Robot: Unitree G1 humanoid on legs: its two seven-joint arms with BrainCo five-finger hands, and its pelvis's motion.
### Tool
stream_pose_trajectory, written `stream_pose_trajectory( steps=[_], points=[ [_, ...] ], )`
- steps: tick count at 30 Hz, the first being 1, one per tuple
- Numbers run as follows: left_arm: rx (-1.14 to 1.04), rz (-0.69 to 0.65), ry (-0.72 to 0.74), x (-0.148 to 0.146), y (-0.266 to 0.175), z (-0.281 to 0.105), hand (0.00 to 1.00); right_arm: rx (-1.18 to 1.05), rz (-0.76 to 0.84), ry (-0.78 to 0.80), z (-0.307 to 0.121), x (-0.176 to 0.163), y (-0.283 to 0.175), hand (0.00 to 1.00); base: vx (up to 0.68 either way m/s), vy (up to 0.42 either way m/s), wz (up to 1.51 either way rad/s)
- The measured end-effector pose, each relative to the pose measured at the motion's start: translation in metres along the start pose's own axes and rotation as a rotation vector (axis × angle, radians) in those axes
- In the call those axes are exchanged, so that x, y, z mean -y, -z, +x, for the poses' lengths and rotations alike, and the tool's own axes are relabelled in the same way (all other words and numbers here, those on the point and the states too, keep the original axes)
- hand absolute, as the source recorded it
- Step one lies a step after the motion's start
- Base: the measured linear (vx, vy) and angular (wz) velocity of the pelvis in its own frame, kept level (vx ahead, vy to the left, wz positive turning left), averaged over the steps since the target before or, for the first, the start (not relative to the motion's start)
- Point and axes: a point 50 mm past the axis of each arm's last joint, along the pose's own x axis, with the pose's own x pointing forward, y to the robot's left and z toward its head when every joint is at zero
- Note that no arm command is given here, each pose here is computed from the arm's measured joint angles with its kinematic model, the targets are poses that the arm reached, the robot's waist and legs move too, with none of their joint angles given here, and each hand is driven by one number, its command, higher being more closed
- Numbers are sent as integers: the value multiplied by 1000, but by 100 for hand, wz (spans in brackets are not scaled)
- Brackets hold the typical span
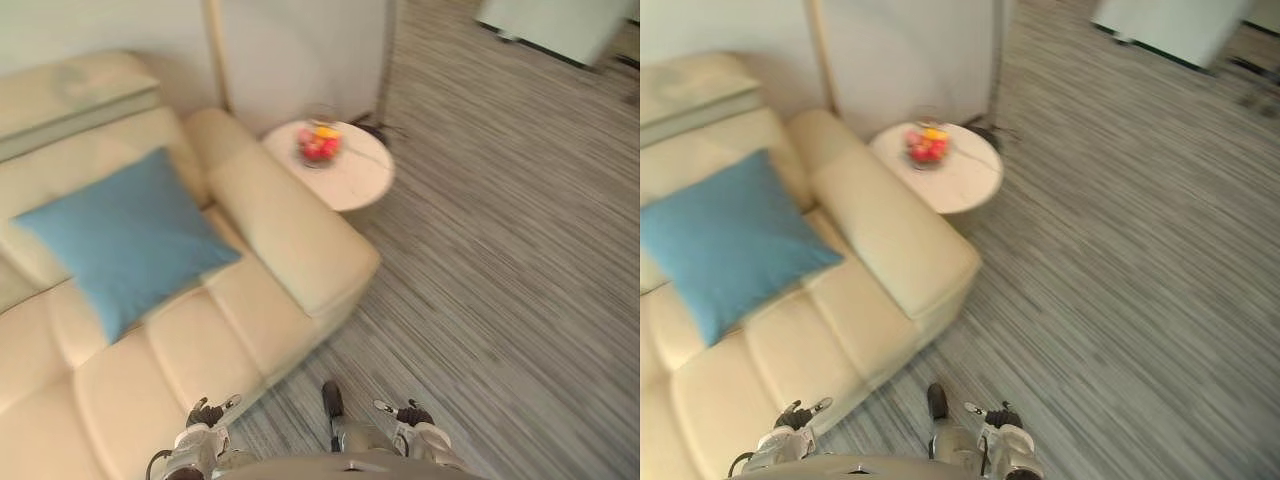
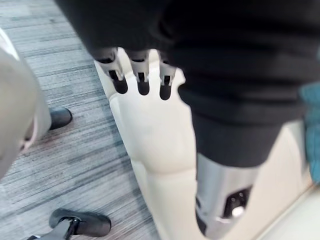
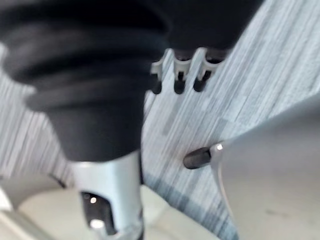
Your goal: Pick up cushions and gather them together orderly.
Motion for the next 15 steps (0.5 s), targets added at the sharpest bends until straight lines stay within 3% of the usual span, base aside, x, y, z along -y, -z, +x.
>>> stream_pose_trajectory(
  steps=[4,15],
  points=[
    [-11,48,7,0,5,-1,0,-19,-13,31,-2,13,9,0,52,-92,-135],
    [-43,124,21,-3,16,-3,0,-61,-2,76,3,29,9,0,88,-104,-80]
  ],
)
